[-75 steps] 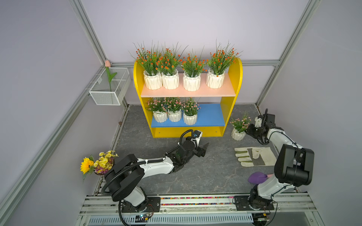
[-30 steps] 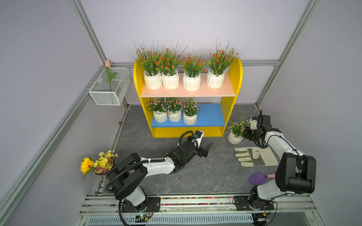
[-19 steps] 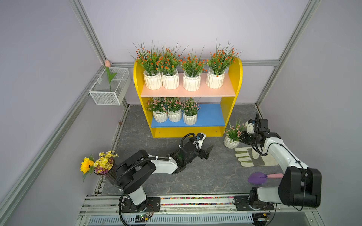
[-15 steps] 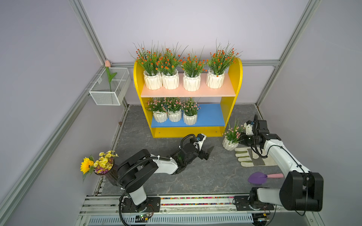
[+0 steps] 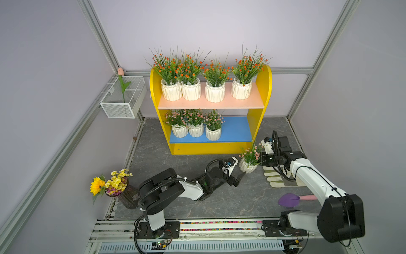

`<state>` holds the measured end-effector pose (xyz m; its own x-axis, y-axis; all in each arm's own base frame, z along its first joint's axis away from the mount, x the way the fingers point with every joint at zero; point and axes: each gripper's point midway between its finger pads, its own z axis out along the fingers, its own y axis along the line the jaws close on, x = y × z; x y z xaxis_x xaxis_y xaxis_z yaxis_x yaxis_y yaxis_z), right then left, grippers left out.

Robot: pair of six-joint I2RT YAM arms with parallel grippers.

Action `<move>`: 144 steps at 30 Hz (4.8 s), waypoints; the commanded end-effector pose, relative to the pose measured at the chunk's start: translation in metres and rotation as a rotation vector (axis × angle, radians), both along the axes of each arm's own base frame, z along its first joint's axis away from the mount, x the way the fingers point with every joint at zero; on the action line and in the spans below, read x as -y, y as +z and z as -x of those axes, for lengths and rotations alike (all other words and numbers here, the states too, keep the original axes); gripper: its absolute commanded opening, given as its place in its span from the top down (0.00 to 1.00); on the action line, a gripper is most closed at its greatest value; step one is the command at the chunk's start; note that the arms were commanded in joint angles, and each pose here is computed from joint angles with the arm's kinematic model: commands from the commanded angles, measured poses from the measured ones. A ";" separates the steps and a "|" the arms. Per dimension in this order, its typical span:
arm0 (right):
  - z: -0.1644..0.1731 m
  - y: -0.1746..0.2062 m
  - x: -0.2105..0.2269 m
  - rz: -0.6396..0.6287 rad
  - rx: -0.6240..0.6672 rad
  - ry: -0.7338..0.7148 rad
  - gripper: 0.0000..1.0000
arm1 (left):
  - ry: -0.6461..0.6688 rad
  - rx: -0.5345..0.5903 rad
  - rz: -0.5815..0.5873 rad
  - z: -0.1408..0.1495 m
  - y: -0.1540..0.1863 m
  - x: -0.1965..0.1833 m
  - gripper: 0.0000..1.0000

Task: Place the baby's breath potted plants on the rack by color
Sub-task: Pick up the baby's breath potted plant from the center of the board, then place the baby's breath potted plant on the rack.

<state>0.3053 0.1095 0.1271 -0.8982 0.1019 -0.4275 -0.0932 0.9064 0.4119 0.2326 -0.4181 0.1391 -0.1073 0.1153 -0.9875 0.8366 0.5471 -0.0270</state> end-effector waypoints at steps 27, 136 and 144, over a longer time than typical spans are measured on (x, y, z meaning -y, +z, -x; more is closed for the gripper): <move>0.010 0.047 -0.066 -0.167 0.101 0.162 0.89 | 0.134 0.183 0.041 -0.009 0.014 0.026 0.01; 0.037 0.015 0.033 -0.083 0.175 -0.149 0.70 | 0.424 0.008 -0.026 -0.124 0.130 0.024 0.46; 0.043 0.015 0.035 -0.071 0.171 -0.147 0.69 | 0.500 0.006 0.019 -0.159 0.143 0.023 0.47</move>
